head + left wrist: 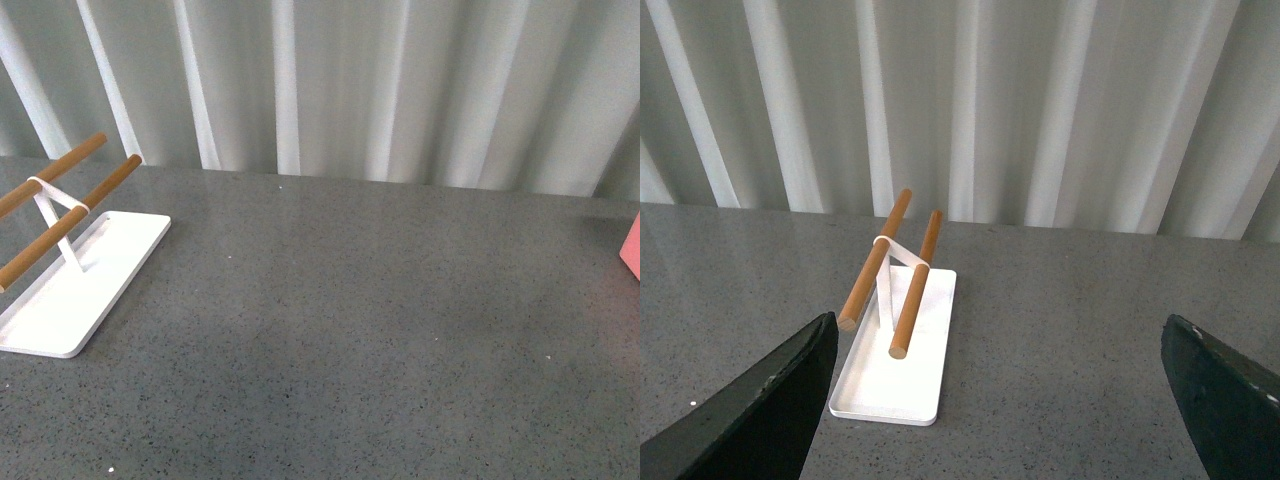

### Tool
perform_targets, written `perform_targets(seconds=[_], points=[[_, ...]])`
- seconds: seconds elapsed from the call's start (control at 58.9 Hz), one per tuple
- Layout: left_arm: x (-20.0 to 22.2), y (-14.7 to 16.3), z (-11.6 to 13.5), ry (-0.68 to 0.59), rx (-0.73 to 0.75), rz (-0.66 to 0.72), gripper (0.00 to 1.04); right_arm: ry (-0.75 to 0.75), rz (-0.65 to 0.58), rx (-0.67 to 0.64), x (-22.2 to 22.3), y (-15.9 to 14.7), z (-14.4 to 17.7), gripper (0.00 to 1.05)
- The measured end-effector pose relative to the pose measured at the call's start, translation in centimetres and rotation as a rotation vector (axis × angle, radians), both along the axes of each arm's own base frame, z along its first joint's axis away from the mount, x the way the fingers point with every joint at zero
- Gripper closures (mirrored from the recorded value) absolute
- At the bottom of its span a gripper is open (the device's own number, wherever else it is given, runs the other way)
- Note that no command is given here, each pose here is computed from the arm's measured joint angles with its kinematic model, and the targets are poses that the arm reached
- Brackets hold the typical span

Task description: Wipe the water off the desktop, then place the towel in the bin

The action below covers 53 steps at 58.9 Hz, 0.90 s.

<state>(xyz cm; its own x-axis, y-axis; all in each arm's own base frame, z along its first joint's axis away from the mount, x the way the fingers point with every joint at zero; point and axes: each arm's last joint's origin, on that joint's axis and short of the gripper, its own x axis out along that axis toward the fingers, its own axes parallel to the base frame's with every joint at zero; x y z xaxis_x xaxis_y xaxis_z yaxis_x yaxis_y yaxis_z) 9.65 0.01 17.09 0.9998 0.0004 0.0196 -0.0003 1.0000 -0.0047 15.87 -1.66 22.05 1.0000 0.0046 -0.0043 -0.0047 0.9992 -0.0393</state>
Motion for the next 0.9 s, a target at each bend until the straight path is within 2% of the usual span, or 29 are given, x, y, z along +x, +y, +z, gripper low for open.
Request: perform_targets(seconds=[0.255, 0.9], points=[[0.0, 0.0, 0.0, 0.0, 0.0, 0.0, 0.07, 0.002, -0.008, 0.002, -1.6, 1.3, -2.2, 1.02], [0.0, 0.0, 0.0, 0.0, 0.0, 0.0, 0.07, -0.001, 0.007, 0.009, -4.1, 1.7, -4.6, 1.01]])
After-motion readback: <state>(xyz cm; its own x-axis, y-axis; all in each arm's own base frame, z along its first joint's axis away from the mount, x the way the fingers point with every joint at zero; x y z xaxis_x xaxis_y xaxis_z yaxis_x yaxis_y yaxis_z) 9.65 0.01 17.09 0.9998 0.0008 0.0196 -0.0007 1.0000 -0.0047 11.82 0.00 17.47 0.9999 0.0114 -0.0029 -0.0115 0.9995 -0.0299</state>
